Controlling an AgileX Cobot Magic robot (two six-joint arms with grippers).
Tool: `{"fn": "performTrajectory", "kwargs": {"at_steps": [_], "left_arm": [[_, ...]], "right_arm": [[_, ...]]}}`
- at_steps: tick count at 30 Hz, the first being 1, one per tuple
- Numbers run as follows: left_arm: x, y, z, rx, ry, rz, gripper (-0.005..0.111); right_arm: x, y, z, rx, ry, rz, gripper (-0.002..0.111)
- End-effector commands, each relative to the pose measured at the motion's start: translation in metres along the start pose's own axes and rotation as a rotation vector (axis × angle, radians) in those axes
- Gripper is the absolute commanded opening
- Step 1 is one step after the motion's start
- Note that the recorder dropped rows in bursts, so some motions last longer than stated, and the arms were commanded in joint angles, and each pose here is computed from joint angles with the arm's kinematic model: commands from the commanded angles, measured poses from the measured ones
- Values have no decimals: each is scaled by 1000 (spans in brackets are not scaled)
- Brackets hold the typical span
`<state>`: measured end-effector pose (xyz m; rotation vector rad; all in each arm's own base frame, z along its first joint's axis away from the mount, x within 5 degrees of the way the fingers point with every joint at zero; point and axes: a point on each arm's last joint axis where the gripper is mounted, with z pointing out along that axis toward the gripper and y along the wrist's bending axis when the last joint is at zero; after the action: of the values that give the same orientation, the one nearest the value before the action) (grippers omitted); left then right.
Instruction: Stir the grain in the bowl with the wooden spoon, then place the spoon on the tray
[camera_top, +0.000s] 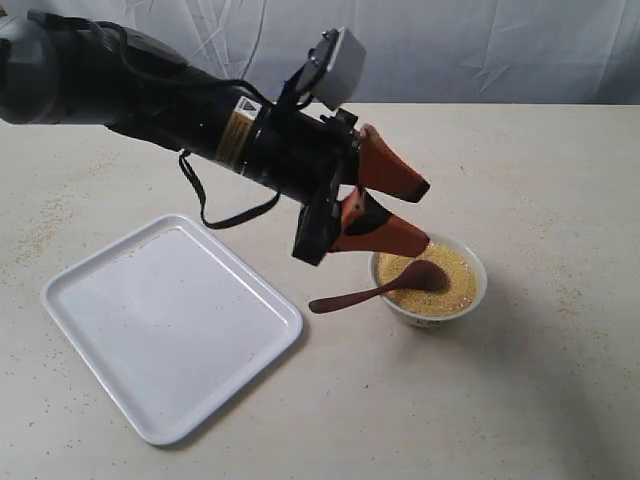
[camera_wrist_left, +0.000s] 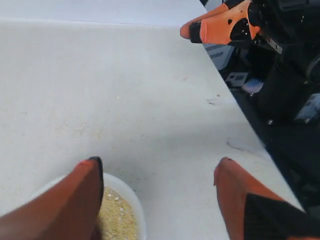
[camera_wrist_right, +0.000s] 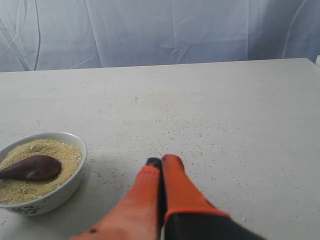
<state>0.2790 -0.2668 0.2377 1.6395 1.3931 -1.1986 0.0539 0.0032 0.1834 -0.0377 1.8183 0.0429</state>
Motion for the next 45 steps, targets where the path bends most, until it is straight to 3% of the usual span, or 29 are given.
{"fn": "performTrajectory", "kwargs": {"at_steps": [1,6,9,13,18,23,25,31,35,45], "left_arm": [[-13,-17,9,-206,113,242,62],[-13,-28,4,-561,384,506,62],[-5,-31,-5,-701,495,509,62],[2,-51,-8,-665,532,571,62],[11,-78,-11,-702,627,651,62],[59,-123,1,-488,713,688,62],[69,-127,0,-458,743,700,62],[87,-113,18,-394,811,689,62],[79,-92,26,-471,846,704,62],[71,-89,32,-451,804,719,62]], "right_arm": [[0,0,0,-4,-9,-1,-1],[0,0,0,-4,-9,-1,-1],[0,0,0,-4,-9,-1,-1],[0,0,0,-4,-9,-1,-1],[0,0,0,-4,-9,-1,-1],[0,0,0,-3,-11,-1,-1],[0,0,0,-3,-11,-1,-1],[0,0,0,-3,-11,-1,-1],[0,0,0,-4,-9,-1,-1],[0,0,0,-4,-9,-1,-1]]}}
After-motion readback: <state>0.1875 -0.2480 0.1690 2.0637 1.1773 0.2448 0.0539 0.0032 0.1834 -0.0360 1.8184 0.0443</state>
